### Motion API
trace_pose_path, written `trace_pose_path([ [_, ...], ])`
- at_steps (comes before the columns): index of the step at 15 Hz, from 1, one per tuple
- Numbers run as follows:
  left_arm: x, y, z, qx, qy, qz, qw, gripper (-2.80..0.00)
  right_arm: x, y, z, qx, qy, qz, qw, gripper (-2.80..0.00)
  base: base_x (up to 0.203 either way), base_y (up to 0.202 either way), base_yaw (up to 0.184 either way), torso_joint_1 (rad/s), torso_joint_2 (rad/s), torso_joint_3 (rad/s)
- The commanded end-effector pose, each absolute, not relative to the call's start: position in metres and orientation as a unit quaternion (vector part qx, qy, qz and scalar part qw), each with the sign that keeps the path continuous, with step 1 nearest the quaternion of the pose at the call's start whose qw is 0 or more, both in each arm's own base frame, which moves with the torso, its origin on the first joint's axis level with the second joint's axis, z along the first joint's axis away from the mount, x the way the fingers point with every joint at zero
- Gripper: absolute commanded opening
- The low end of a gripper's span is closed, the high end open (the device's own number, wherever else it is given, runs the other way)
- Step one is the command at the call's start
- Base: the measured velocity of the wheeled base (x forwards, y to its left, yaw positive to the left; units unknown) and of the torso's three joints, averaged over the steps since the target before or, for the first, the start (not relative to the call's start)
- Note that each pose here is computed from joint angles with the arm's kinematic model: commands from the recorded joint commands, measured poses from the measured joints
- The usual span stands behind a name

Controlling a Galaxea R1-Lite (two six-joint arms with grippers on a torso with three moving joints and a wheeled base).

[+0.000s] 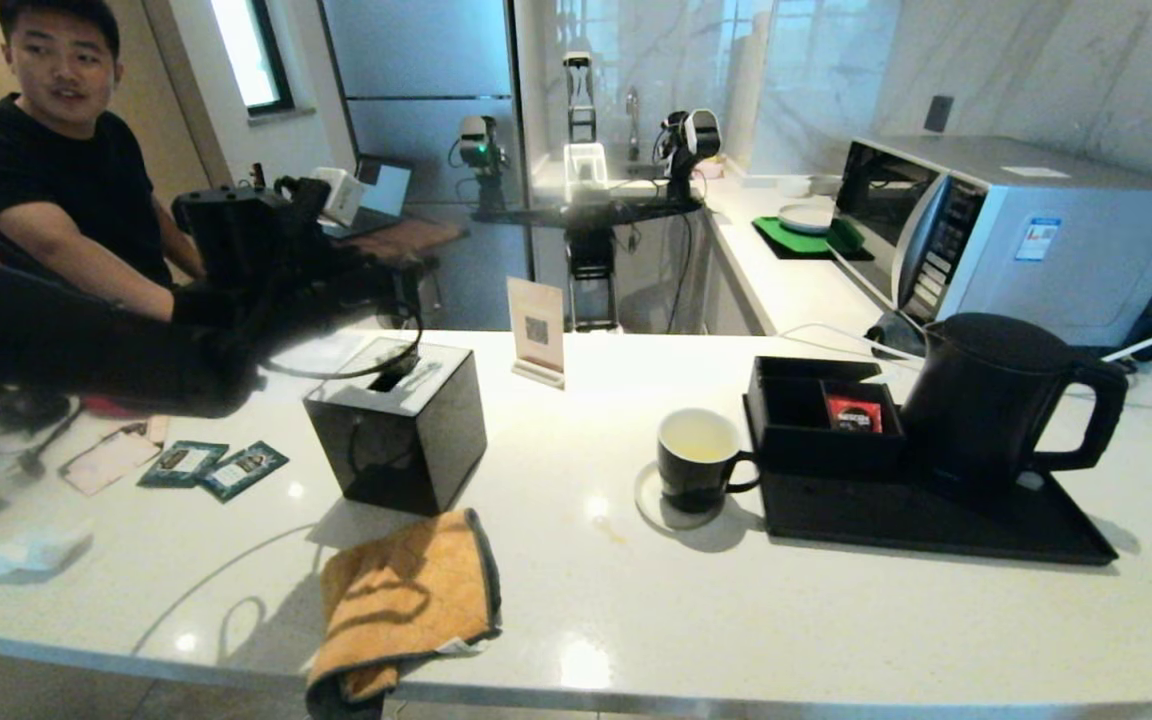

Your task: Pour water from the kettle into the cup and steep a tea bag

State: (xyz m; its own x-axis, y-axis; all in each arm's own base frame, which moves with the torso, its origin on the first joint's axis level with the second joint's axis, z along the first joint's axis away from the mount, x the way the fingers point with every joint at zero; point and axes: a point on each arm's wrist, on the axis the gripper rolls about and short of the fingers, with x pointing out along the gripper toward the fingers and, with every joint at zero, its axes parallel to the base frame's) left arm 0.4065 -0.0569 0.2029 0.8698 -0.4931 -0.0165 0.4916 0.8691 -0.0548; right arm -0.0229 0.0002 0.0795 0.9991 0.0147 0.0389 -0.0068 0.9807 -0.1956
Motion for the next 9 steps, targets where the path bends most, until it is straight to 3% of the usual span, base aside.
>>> trace_pose_path([
  [1,0.4055,-0.0569,0.2054,-0.025,0.011,-0.269,0.963,-2.80,-0.0229,0.0002,0.0796,-0.099,-0.021,0.006,0.995,-2.80,0.000,0.000,0.000,0.000,0.00,0.000],
  [9,0.4054,-0.0520,0.2101,-0.026,0.008,-0.282,0.959,-2.80,-0.0229,0.0002,0.0796,-0.099,-0.021,0.006,0.995,-2.80,0.000,0.000,0.000,0.000,0.00,0.000],
])
